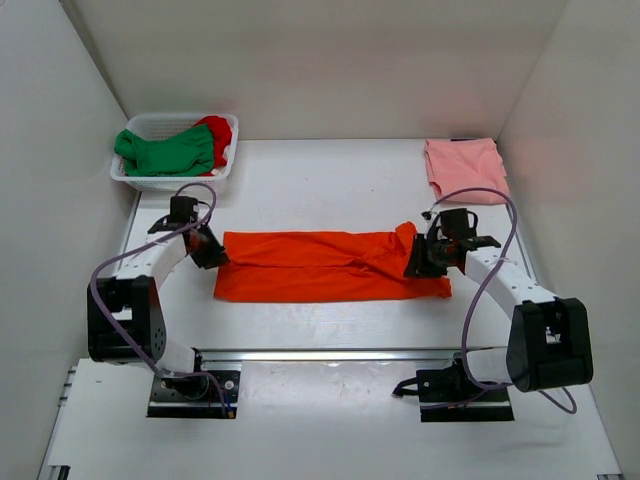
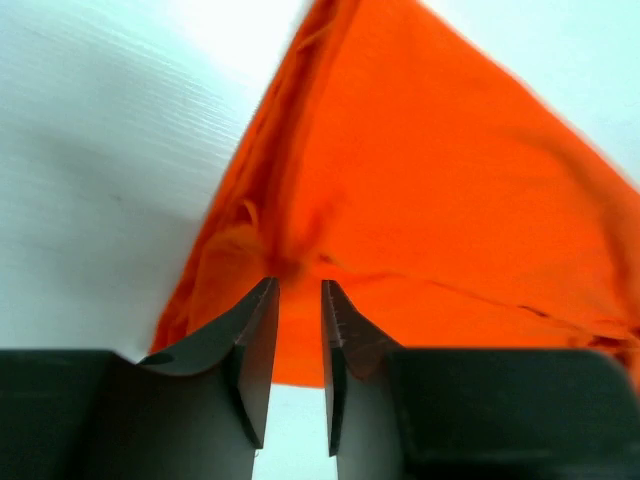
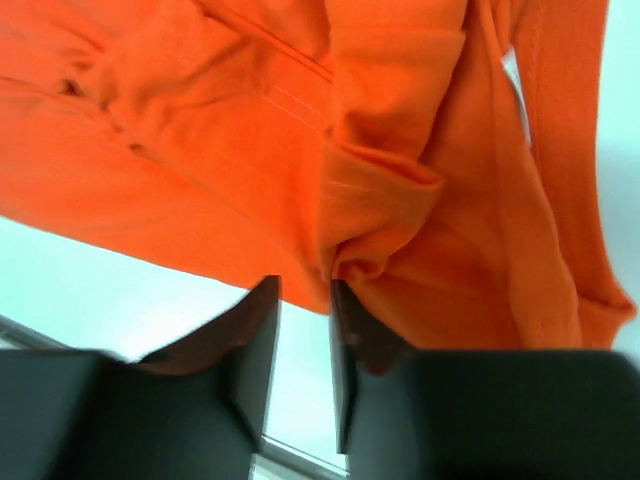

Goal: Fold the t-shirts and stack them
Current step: Fold the other side of the tshirt into a rectangle

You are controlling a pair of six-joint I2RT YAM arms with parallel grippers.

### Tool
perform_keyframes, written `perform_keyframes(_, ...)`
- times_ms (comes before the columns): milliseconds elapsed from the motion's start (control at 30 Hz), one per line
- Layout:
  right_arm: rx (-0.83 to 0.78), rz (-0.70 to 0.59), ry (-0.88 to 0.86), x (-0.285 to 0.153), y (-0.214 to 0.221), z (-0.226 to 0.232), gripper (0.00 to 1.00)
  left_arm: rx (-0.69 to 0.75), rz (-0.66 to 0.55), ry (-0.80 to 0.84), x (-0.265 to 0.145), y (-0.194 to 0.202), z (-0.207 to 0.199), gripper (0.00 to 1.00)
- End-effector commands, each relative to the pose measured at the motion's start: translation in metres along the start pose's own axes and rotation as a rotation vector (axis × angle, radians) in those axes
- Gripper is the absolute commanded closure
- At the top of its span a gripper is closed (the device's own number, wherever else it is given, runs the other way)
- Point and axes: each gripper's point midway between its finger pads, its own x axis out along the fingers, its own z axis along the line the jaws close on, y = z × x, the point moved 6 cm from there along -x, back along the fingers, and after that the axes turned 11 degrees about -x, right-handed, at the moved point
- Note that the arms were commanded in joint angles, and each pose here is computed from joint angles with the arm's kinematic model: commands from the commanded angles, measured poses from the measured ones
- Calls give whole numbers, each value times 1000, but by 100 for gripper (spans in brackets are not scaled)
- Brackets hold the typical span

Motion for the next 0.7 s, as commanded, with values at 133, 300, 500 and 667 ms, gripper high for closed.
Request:
perform_keyframes(133, -63, -95, 235, -40, -38, -5, 52, 47, -224, 214, -68, -33, -57, 51)
perform_keyframes(300, -127, -180, 306, -45, -86, -12, 46, 97, -160, 209, -38, -30, -80, 59)
perform_keyframes(500, -207, -177, 359, -15, -129, -17, 48, 98, -69, 126, 17, -22, -77, 70)
perform_keyframes(667, -292, -124, 384, 16, -142, -12, 50, 106, -45, 81, 38, -12, -73, 64)
